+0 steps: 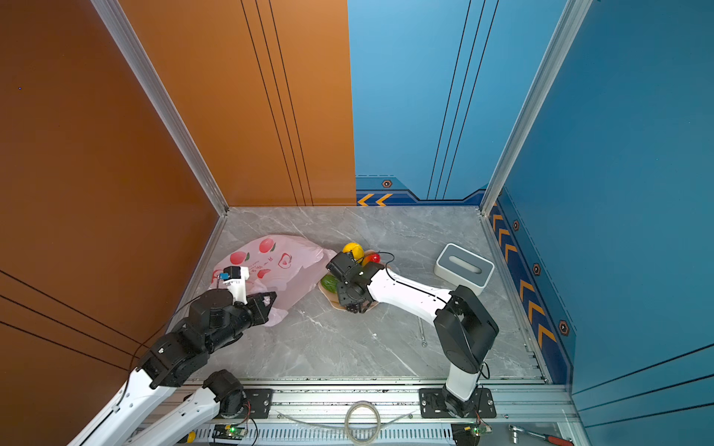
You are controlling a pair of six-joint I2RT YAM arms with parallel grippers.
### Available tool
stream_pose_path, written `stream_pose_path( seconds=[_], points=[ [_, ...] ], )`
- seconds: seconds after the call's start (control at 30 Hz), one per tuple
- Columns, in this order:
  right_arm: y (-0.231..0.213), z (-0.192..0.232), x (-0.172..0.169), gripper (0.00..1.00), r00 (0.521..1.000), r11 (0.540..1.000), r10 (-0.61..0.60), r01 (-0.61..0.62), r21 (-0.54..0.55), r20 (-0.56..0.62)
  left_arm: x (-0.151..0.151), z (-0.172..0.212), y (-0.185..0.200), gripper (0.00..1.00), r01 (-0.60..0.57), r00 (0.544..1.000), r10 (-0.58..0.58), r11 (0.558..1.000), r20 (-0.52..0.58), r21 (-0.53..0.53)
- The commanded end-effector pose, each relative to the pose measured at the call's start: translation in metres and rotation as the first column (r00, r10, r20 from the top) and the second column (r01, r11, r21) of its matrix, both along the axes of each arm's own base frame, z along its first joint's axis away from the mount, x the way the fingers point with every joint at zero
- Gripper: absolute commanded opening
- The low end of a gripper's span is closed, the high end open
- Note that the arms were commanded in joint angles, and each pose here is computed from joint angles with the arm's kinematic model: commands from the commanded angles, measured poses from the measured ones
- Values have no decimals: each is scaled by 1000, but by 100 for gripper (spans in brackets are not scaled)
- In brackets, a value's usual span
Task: Place the fruits into the plastic bag
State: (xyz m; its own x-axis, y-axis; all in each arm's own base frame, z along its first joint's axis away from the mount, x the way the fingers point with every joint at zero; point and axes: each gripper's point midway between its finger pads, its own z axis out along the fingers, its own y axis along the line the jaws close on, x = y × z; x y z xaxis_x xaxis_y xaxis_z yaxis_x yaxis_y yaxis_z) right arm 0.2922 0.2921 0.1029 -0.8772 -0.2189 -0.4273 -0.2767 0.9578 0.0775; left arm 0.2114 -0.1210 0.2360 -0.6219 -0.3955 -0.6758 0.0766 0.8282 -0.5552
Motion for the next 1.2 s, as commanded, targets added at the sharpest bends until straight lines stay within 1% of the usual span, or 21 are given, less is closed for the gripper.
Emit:
stream_pose_path(
  seconds=[0.0, 0.07, 0.2, 0.33, 0.47, 0.63, 1.17],
  points=[
    [1, 1, 9, 54, 1000, 1000, -20, 20, 0, 19, -4, -6, 1, 0, 12, 1000, -12, 1000, -8, 25],
    [1, 2, 9, 49, 999, 1000, -22, 22, 4, 23, -4, -6, 1, 0, 13, 1000, -13, 1000, -9, 24],
    [0, 2, 8, 47, 999, 1000, -23, 23, 5, 23, -4, -7, 1, 0, 12, 1000, -12, 1000, -9, 26],
    [0, 4, 8, 40, 999, 1000, -22, 22, 9, 27, -4, -7, 1, 0, 13, 1000, -13, 1000, -9, 25],
    [-1, 8, 8, 38, 999, 1000, -23, 22, 12, 37, -4, -8, 1, 0, 11, 1000, -11, 1000, -11, 26],
    [-4, 14, 8, 30, 998, 999, -29, 28, 18, 56, -4, -8, 1, 0, 9, 1000, -9, 1000, -11, 25],
    [-15, 37, 14, 30, 993, 997, -57, 50, 62, 107, -4, -10, 1, 0, 5, 1000, -5, 1000, -18, 26]
  ],
)
